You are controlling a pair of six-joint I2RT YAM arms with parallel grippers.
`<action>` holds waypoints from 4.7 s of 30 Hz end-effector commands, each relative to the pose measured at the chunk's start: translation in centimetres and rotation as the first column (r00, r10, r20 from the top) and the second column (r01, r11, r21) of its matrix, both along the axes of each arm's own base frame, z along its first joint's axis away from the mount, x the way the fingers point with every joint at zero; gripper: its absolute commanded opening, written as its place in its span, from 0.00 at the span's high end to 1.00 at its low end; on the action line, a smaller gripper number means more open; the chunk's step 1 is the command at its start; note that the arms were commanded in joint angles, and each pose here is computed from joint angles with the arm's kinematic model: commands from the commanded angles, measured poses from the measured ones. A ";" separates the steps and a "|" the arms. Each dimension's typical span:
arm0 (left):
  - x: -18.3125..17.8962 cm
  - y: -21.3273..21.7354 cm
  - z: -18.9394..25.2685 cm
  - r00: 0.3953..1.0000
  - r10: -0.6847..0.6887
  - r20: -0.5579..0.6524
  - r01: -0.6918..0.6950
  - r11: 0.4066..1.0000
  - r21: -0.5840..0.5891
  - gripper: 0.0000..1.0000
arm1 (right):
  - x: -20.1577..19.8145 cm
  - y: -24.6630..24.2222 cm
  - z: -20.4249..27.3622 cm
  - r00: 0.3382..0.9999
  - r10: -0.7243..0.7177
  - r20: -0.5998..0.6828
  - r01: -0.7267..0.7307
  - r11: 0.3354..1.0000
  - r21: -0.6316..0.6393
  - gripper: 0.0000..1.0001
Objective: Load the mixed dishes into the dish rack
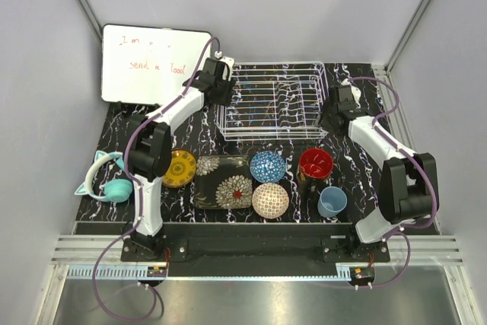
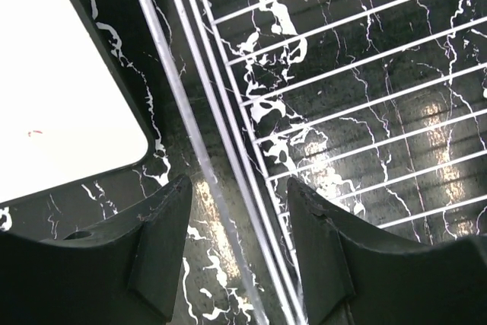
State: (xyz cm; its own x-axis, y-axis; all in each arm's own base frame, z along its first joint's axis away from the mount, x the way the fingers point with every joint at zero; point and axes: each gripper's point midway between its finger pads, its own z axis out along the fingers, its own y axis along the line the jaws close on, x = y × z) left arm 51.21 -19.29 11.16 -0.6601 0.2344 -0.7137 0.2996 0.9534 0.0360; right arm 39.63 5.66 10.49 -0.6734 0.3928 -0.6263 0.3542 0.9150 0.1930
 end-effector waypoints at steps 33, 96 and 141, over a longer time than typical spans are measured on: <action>0.2 -0.9 7.3 0.994 -0.083 0.078 0.092 0.989 -0.118 0.34 | 1.1 1.1 6.6 0.994 -0.016 0.108 0.031 0.990 -0.135 0.00; -16.7 14.3 10.4 0.995 0.015 0.101 -0.011 0.999 -0.040 0.17 | -12.6 17.4 -6.6 0.798 0.543 -0.260 -0.536 0.838 0.106 0.65; -15.6 15.4 10.3 0.995 0.021 0.102 -0.019 1.000 -0.016 0.18 | 5.9 5.7 18.9 0.996 0.036 0.086 0.055 0.518 -0.854 1.00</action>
State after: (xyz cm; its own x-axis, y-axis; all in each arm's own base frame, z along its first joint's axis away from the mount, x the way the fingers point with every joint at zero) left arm 35.21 -4.53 18.82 -0.6506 0.2025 -0.7319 0.2847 0.9585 0.0121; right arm 44.81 15.45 23.14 -0.6682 -0.4132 -0.6187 0.1602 0.7321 -0.6620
